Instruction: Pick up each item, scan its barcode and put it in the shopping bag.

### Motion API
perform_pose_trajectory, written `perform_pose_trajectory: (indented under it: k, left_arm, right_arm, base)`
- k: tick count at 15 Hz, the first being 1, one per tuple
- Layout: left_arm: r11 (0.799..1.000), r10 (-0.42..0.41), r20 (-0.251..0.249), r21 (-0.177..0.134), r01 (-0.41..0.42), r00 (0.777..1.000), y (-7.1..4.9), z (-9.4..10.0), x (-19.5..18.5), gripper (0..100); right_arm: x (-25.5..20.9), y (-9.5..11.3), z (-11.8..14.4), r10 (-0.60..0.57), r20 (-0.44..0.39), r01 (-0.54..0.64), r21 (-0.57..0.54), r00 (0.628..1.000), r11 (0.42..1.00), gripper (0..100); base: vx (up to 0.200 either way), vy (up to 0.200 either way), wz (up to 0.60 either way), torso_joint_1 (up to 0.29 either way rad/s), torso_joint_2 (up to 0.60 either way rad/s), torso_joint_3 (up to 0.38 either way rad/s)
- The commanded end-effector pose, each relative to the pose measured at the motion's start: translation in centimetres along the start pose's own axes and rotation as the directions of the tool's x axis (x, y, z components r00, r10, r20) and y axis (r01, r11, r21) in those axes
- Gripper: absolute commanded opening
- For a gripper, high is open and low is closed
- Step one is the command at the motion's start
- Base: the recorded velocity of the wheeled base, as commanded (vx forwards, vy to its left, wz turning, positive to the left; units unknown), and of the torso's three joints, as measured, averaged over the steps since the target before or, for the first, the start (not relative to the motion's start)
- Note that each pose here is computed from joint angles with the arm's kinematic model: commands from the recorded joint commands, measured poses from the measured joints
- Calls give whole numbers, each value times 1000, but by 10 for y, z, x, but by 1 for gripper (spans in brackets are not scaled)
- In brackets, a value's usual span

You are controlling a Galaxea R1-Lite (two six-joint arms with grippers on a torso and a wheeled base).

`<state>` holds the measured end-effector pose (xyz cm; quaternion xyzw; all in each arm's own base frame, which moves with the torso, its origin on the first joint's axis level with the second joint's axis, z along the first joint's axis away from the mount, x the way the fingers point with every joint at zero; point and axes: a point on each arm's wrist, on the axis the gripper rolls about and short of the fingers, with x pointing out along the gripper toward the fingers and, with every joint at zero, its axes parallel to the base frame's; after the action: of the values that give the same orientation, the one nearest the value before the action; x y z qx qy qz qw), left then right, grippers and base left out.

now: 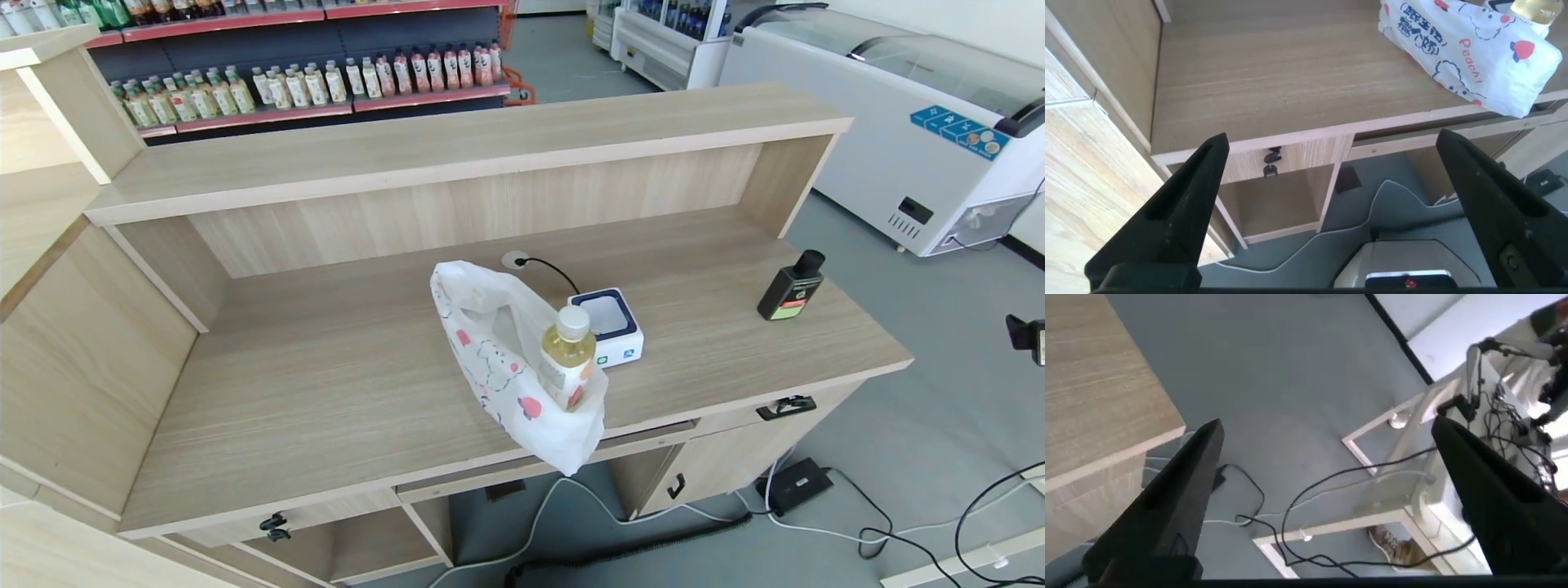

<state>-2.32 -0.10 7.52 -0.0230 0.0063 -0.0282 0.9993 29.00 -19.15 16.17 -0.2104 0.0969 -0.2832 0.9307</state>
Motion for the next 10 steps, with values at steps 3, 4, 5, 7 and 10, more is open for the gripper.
perform_pose_trajectory:
  k: [3, 4, 5, 7, 10]
  left_arm:
    - [1000, 0, 1, 0, 0, 1000, 0, 0, 0, 100]
    - [1000, 0, 1, 0, 0, 1000, 0, 0, 0, 100]
    - [1000, 0, 1, 0, 0, 1000, 0, 0, 0, 100]
    - [1000, 0, 1, 0, 0, 1000, 0, 0, 0, 100]
    - [1000, 0, 1, 0, 0, 1000, 0, 0, 0, 100]
  right_arm:
    - [49, 24, 7, 90, 38, -90, 12, 995, 996, 100]
    - [52, 27, 9, 109, 51, -110, 21, 993, 994, 100]
    - [60, 40, 18, 170, 102, -175, 50, 980, 983, 100]
    - [66, 58, 19, 238, 129, -247, 56, 963, 967, 100]
    - [69, 77, 14, 308, 129, -317, 58, 943, 947, 100]
  base:
    - [0, 0, 0, 0, 0, 0]
    - [0, 0, 0, 0, 0, 0]
    - [0, 0, 0, 0, 0, 0]
    - [0, 0, 0, 0, 0, 0]
    - [0, 0, 0, 0, 0, 0]
